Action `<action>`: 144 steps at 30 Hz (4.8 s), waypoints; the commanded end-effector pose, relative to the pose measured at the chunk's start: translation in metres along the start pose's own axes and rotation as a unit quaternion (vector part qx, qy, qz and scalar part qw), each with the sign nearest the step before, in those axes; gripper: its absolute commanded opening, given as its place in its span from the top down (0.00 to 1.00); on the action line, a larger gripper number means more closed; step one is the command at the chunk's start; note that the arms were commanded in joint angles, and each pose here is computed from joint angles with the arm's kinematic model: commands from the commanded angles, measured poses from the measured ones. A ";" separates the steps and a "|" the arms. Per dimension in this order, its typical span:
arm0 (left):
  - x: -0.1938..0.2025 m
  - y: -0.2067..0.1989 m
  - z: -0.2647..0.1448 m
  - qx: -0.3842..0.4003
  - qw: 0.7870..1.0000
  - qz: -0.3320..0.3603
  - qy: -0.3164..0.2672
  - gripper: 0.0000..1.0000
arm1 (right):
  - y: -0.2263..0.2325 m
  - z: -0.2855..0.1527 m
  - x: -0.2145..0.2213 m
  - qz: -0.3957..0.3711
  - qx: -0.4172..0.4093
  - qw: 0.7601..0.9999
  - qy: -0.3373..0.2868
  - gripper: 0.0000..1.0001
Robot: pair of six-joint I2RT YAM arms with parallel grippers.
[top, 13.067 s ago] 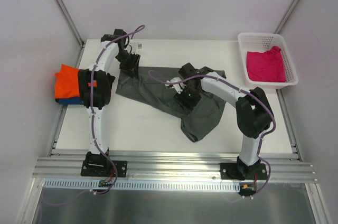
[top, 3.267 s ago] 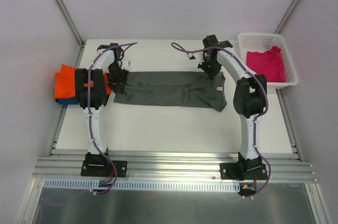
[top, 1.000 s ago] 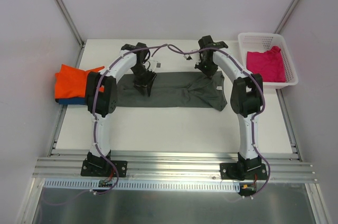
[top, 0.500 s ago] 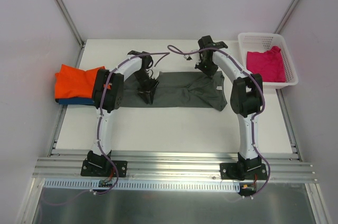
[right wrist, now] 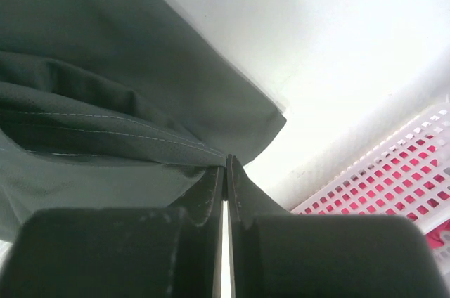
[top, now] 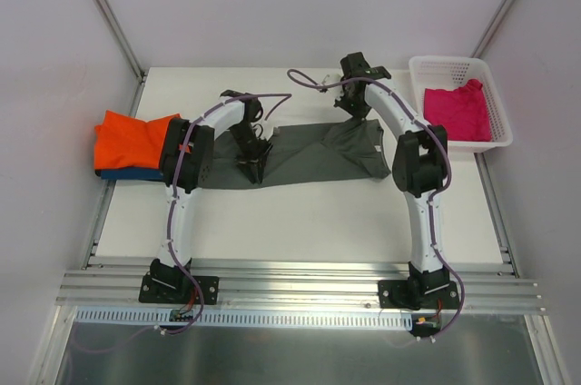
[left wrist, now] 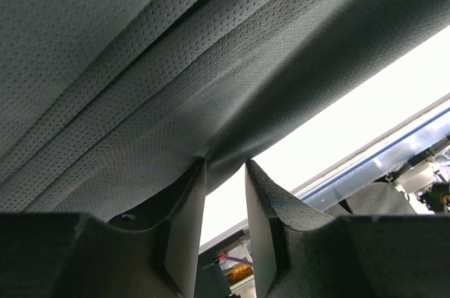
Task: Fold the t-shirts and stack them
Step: Fold the tshirt
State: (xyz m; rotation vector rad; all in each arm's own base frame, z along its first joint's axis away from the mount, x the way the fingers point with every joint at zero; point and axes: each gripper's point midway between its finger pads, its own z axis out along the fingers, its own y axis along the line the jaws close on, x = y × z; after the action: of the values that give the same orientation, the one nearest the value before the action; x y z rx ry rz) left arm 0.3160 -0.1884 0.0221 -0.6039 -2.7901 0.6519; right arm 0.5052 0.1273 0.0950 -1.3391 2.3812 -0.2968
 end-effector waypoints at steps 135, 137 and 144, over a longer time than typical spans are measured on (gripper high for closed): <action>-0.071 0.002 -0.137 -0.171 0.960 0.111 -0.190 0.01 | 0.054 -0.083 0.026 0.386 -0.326 0.861 -0.056 0.51; -0.066 0.011 -0.127 -0.169 0.966 0.096 -0.173 0.02 | 0.062 -0.078 0.015 0.372 -0.325 0.868 -0.055 0.50; -0.056 0.044 -0.098 -0.119 0.983 0.017 -0.142 0.06 | 0.109 -0.061 0.000 0.326 -0.340 0.882 -0.011 0.47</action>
State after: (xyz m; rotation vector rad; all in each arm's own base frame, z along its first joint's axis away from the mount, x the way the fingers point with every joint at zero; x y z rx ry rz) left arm 0.4167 -0.1472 0.0946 -0.7596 -3.2101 0.3967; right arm 0.3980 0.1830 0.1140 -0.6580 2.8227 0.8342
